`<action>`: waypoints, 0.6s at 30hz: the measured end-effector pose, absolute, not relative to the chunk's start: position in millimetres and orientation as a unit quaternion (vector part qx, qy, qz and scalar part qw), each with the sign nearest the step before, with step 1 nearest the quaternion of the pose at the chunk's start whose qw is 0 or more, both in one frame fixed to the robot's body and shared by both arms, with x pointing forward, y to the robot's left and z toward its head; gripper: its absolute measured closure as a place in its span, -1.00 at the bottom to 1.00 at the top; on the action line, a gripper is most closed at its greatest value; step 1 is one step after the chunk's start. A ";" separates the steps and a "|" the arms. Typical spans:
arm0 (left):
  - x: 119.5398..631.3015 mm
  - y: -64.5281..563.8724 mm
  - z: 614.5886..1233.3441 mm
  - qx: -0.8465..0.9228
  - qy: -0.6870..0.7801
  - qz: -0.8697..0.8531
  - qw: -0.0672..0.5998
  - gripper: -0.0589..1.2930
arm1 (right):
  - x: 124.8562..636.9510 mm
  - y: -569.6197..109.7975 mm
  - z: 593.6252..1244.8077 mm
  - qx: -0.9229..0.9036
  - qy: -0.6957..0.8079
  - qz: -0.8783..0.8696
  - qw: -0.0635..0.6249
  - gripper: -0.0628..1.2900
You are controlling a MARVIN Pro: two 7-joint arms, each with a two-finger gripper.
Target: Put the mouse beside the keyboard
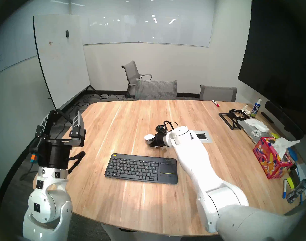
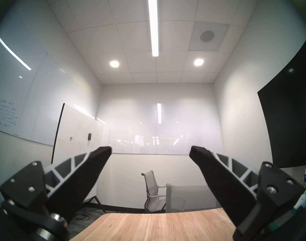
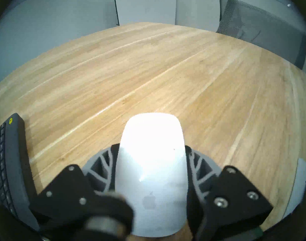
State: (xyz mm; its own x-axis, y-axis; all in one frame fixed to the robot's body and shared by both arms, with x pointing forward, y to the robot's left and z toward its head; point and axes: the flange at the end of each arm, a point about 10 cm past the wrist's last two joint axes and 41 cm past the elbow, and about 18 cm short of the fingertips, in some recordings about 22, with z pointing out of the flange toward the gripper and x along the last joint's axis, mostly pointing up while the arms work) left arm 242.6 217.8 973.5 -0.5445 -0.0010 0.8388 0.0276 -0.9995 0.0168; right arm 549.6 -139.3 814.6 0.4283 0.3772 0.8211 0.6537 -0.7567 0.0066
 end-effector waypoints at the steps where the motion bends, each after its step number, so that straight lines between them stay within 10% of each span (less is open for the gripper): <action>1: 242.6 217.8 973.5 -0.477 -0.014 -0.879 0.008 -0.94 | 549.5 -140.6 815.9 -0.830 -0.308 -0.437 0.157 0.08; 18: 242.6 217.8 973.5 -0.477 -0.014 -0.879 0.008 -0.94 | 534.9 -182.2 837.8 -0.829 -0.227 -0.491 0.138 0.08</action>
State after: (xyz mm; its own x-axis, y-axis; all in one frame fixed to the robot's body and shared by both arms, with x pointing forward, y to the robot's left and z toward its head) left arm 242.6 217.8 973.5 -0.5445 -0.0011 0.8388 0.0276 -0.9995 0.0166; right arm 534.9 -182.2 837.8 0.4140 0.2413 0.8777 0.5127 -0.8585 -0.0058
